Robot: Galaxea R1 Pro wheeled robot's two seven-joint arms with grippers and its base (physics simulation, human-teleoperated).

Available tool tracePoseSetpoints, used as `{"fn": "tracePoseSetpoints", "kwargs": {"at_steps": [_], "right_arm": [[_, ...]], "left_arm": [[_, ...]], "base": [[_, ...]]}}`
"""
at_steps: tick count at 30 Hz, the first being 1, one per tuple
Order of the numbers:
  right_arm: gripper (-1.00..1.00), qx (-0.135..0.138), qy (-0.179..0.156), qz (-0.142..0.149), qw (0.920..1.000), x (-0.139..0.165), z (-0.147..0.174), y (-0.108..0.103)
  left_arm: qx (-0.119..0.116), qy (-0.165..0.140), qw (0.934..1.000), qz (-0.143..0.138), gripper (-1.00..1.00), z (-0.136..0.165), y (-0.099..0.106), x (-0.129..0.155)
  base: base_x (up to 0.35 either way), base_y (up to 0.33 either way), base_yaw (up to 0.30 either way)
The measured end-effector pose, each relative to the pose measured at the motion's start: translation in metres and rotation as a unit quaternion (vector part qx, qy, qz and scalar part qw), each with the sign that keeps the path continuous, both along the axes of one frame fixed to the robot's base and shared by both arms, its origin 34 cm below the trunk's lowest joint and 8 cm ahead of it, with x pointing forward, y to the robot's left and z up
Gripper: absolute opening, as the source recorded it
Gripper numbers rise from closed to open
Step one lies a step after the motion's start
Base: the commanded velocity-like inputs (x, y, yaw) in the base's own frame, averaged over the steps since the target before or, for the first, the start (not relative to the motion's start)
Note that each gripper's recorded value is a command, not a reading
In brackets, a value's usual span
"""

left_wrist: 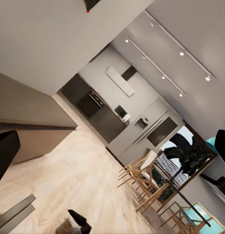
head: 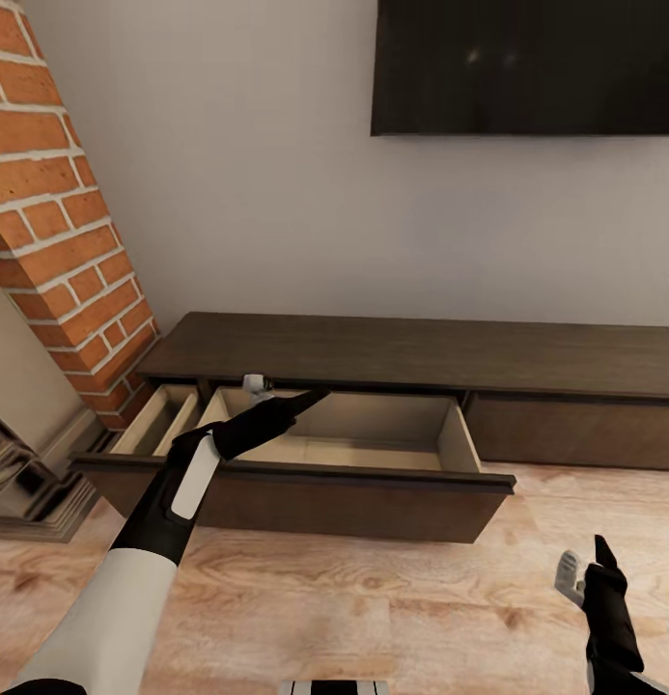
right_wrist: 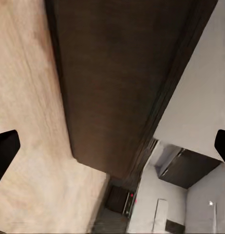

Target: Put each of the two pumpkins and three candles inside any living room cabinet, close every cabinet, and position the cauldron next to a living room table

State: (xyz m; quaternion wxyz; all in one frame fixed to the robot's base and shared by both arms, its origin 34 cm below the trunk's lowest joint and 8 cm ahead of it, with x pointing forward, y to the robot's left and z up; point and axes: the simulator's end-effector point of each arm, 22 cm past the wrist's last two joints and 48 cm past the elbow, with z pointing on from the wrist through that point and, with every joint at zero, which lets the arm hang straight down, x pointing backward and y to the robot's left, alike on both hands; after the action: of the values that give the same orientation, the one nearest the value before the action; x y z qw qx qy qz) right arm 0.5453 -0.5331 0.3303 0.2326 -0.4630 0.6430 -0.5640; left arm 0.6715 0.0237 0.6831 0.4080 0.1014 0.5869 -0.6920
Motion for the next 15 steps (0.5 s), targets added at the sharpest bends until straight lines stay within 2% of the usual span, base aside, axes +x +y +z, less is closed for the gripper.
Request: {"fn": "tracePoseSetpoints", "kwargs": {"at_steps": [1,2,3,5,6,7,9,11,12,15], "right_arm": [[1.00,-0.001,-0.001,0.002,1.0000,0.001,0.002,0.000],[1.00,-0.007,-0.017,-0.024,0.9995,-0.002,0.016,-0.025],[1.00,-0.011,-0.048,-0.060,0.9970,-0.003,0.039,-0.055],[1.00,-0.008,-0.116,-0.115,0.9865,0.001,0.083,-0.097],[1.00,0.004,-0.168,-0.148,0.9747,0.007,0.113,-0.117],[1.00,0.015,-0.203,-0.168,0.9646,0.011,0.133,-0.128],[1.00,0.061,-0.285,-0.214,0.9324,0.021,0.183,-0.153],[1.00,0.106,-0.312,-0.223,0.9172,0.033,0.206,-0.161],[1.00,0.143,-0.318,-0.218,0.9116,0.046,0.215,-0.157],[1.00,0.218,-0.325,-0.199,0.8985,0.074,0.221,-0.126]], "left_arm": [[0.000,-0.002,1.0000,0.000,1.00,0.002,0.000,-0.001],[0.001,-0.003,1.0000,0.000,1.00,0.005,-0.001,-0.001],[0.003,-0.003,1.0000,0.003,1.00,0.006,-0.001,-0.001],[0.011,-0.001,0.9999,0.011,1.00,0.007,-0.002,0.002],[0.018,0.002,0.9997,0.018,1.00,0.006,-0.002,0.005],[0.023,0.004,0.9995,0.024,1.00,0.006,-0.003,0.006],[0.038,0.012,0.9984,0.039,1.00,0.004,-0.003,0.012],[0.048,0.015,0.9976,0.049,1.00,0.004,-0.003,0.015],[0.053,0.017,0.9970,0.055,1.00,0.003,-0.002,0.017],[0.059,0.014,0.9963,0.061,1.00,0.008,-0.001,0.018]], "base": [[0.000,0.000,0.000],[0.000,0.000,0.000],[0.000,0.000,0.000],[0.000,0.000,0.000],[0.000,0.000,0.000],[0.000,0.000,0.000],[0.000,0.000,0.000],[0.000,0.000,0.000],[0.000,0.000,0.000],[0.000,0.000,0.000]]}}
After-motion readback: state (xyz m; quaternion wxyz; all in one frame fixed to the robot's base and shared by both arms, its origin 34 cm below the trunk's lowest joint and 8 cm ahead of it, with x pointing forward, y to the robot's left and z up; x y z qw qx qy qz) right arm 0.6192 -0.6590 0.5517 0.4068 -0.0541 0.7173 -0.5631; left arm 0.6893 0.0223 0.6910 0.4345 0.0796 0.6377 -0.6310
